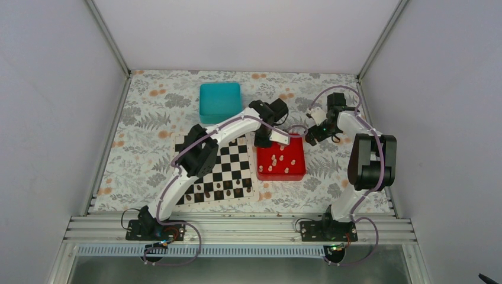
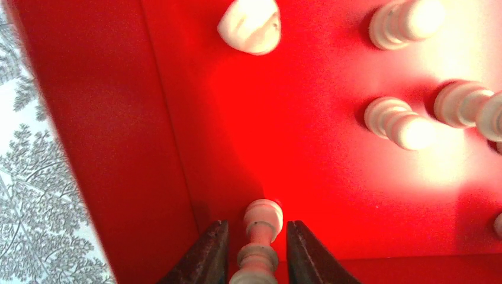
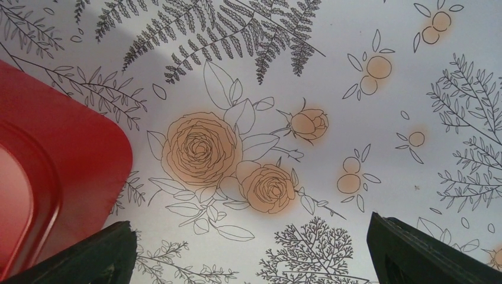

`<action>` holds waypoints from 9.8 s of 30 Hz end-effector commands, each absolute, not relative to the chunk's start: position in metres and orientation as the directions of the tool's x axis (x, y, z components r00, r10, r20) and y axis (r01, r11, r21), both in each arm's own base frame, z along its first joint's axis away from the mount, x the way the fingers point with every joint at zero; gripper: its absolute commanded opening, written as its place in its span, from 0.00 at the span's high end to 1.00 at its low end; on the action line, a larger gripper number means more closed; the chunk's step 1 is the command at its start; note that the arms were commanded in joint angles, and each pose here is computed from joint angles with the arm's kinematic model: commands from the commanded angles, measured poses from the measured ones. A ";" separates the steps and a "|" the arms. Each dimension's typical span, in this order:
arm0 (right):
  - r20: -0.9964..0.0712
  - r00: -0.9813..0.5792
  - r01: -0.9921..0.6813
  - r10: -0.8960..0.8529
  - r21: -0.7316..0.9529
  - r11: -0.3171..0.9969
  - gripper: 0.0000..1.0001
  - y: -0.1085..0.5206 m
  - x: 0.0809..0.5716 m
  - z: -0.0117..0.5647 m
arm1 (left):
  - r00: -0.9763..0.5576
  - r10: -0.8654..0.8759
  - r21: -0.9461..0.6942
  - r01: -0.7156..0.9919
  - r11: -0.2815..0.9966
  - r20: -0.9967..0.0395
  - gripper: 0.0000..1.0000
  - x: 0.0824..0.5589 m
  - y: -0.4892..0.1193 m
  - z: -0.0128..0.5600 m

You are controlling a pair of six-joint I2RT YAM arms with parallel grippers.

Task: Set up the chess pieces on the board
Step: Pick up the chess piece from the storage box, then place the chess piece on the chessboard, then pick up the chess piece from the storage box, then place the chess piece on the chessboard.

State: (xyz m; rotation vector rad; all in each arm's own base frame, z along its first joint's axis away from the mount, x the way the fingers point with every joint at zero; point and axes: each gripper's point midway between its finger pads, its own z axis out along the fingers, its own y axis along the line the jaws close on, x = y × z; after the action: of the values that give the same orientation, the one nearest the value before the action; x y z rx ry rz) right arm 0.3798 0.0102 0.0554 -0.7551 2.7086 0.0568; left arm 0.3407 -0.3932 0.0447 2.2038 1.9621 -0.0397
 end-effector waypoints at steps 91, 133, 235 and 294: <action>-0.267 -0.818 -0.520 -0.509 -0.031 0.853 0.00 0.013 0.376 0.041 | -0.266 0.946 0.107 0.952 0.288 -0.184 0.93 0.393 -0.191 0.049; -0.266 -0.816 -0.527 -0.513 -0.020 0.849 0.00 0.015 0.373 0.040 | -0.197 0.956 0.205 0.949 0.241 -0.216 0.61 0.397 -0.215 0.133; -0.268 -0.816 -0.528 -0.513 -0.020 0.849 0.00 0.015 0.373 0.041 | 0.144 0.953 0.217 0.972 -0.086 -0.267 0.95 0.338 -0.404 0.118; -0.227 -0.833 -0.513 -0.504 -0.025 0.858 0.00 0.010 0.371 0.031 | -0.499 0.842 0.099 0.845 0.525 -0.205 0.88 0.369 -0.069 0.028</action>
State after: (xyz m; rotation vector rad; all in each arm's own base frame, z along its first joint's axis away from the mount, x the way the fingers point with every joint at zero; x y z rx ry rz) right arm 0.3701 0.0089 0.0330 -0.7767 2.7998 0.0629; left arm 0.3747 -0.0670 0.0390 1.4068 2.5298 0.0314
